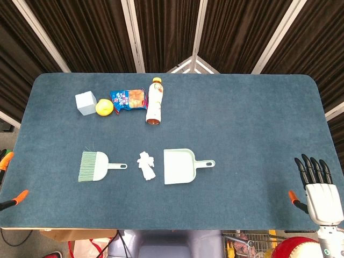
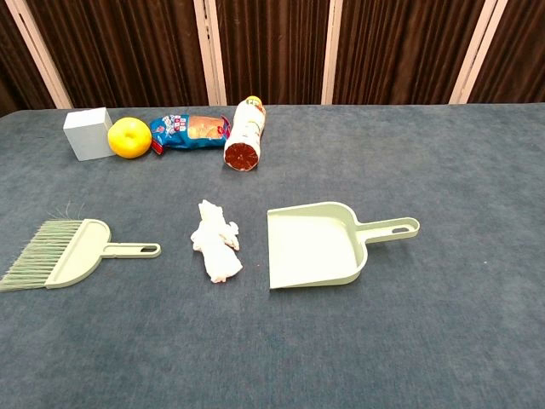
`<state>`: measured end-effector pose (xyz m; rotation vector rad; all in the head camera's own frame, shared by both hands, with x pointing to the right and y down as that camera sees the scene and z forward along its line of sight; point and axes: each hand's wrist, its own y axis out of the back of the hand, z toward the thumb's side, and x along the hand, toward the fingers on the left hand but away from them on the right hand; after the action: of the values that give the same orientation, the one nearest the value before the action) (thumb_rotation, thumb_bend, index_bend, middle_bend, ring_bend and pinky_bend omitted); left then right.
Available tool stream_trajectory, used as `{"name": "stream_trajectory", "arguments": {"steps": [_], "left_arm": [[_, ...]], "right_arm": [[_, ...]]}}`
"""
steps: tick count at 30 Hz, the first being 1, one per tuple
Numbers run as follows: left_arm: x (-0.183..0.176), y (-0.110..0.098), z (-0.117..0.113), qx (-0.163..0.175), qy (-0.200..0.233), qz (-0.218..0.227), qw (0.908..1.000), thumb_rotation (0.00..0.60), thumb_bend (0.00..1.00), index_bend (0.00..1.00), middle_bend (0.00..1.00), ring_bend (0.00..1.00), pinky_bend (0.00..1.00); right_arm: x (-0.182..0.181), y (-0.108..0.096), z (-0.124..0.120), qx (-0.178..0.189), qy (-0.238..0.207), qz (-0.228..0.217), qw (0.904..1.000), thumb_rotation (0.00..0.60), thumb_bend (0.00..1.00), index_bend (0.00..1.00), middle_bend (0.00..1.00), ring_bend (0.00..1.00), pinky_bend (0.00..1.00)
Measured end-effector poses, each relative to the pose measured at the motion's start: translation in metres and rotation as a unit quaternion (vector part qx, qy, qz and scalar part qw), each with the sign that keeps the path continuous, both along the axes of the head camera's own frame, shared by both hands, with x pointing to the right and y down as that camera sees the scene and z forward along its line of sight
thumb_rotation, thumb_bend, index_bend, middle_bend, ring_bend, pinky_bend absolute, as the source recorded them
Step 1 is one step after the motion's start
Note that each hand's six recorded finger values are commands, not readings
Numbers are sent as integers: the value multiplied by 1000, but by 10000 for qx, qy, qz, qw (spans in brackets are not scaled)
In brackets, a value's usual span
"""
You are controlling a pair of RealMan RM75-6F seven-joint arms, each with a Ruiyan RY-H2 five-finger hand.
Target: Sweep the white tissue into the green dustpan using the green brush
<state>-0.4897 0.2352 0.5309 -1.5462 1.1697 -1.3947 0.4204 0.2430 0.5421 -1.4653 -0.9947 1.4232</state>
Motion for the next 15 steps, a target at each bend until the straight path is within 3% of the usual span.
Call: {"name": "stream_trajectory", "arguments": {"steps": [15], "left_arm": [[-1,0,1,-20,48,-55,10000,600,0,0,0,0,0]], "right_arm": [[-2,3,1,-114,-2,-21,9999,600,282,0,0,0,0]]}}
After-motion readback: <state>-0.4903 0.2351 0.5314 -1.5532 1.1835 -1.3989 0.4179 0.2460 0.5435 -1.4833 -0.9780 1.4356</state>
